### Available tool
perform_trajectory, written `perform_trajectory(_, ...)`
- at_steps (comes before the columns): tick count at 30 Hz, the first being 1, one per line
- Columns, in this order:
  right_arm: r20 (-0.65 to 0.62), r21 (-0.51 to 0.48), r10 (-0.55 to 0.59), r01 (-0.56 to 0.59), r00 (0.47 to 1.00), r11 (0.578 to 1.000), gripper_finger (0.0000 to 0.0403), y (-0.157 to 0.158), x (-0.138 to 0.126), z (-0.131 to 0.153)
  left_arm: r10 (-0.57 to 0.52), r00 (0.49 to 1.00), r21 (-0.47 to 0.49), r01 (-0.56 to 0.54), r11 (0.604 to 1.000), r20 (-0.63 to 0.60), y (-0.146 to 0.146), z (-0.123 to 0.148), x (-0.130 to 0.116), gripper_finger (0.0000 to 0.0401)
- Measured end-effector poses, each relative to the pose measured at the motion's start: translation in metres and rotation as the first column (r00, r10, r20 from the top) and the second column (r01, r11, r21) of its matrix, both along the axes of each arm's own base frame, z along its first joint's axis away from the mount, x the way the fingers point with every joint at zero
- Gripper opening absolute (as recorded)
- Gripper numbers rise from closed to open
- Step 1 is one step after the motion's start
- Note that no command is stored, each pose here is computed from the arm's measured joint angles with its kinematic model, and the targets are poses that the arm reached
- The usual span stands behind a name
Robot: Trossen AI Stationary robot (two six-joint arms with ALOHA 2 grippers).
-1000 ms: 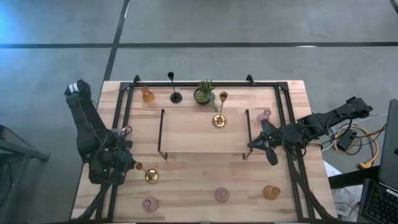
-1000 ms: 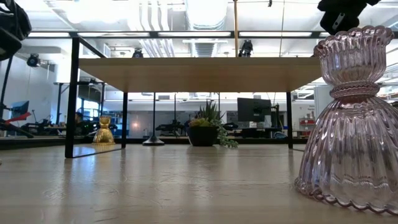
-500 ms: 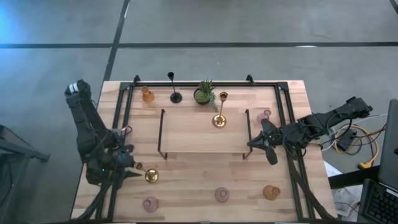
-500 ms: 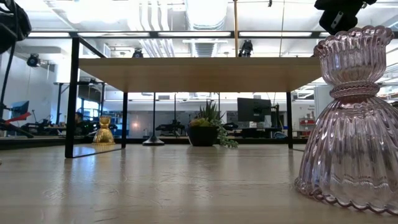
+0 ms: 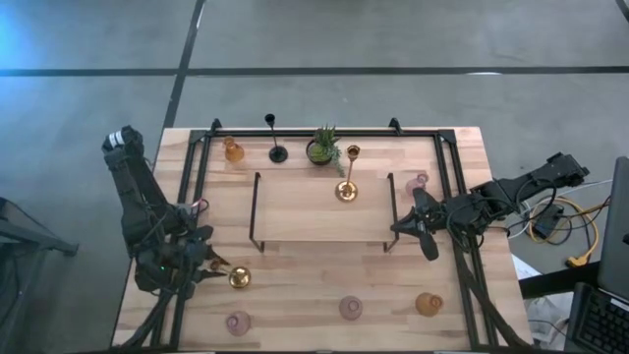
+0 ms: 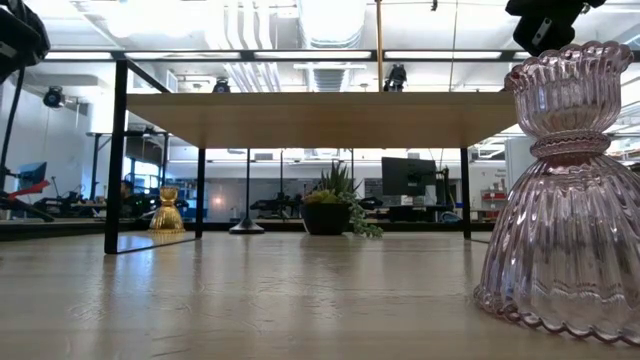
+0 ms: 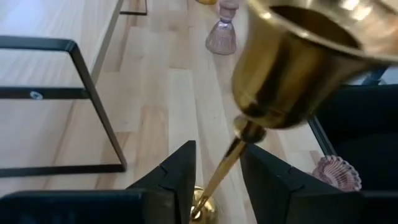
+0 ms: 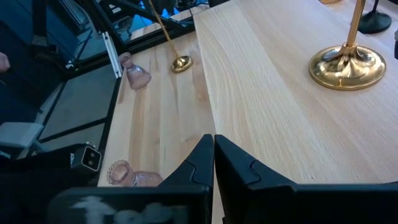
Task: Pick & Place candle stick holders
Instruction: Put the gold candle holder on the shelf
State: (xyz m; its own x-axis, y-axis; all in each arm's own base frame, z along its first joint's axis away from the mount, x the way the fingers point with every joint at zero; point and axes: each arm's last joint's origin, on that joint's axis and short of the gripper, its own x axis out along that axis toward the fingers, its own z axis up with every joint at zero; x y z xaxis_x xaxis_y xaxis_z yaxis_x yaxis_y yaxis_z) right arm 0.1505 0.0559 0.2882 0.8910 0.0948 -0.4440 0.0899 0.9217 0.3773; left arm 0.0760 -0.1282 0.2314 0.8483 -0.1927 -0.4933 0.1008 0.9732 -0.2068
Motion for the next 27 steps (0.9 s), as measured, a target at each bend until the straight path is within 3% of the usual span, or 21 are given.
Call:
perform_trajectory(5,0.000,-0.001,0.000,0.000,1.000,1.000,0.0008,0.0000,0.0000,0.0000,0.007,1.000,-0.017,-0.007,1.000,-0.007,0.0000,-0.0001,-0.0001,0.0129)
perform_trajectory(14,0.000,-0.001,0.000,0.000,1.000,1.000,0.0008,0.0000,0.0000,0.0001,-0.001,1.000,0.055,0.000,0.998,0.029,0.0011,0.0005,0.0014,0.0128)
perform_trajectory(22,0.000,-0.005,0.002,-0.002,1.000,1.000,0.0008,0.0000,0.0000,0.0000,0.018,0.999,0.064,-0.021,0.998,0.043,0.0026,0.0016,0.0057,0.0126)
perform_trajectory(27,0.001,-0.005,0.002,-0.002,1.000,1.000,0.0008,0.0000,0.0000,0.0001,0.048,0.995,0.042,-0.052,0.998,0.083,0.0018,0.0050,0.0084,0.0100)
